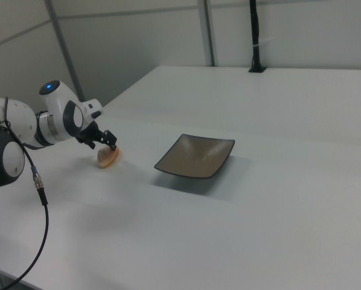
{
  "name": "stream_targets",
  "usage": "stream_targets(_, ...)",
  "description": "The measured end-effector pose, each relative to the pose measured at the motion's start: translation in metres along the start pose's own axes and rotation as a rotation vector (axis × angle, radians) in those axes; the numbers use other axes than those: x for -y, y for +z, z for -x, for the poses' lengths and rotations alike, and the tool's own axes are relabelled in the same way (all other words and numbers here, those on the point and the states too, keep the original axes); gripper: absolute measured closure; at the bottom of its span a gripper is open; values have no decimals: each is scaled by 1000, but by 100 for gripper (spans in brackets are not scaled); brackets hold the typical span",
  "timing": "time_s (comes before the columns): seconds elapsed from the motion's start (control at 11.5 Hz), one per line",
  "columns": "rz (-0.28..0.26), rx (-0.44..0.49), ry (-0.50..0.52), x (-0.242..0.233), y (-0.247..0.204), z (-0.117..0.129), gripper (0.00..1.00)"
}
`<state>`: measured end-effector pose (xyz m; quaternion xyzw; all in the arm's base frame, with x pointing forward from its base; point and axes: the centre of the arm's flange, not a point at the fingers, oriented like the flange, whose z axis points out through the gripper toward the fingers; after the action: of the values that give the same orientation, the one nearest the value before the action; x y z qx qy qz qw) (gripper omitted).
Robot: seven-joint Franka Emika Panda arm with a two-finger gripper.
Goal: Bread is placed on a ceramic plate
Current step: 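Lower the open gripper over the bread roll and close on it, then lift the gripped bread roll up off the table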
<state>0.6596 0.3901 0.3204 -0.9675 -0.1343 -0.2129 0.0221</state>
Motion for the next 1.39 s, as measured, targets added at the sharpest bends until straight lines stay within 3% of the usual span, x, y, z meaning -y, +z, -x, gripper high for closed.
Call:
stream_targets(0.7, 24, 9, -29, -1, 12, 6, 3)
stream_targets(0.96, 26, 9, -28, -2, 13, 6, 47)
stream_targets(1.31, 25, 7, -21, -2, 11, 5, 67)
stream_targets(1.39, 24, 3, -17, -3, 8, 3, 78)
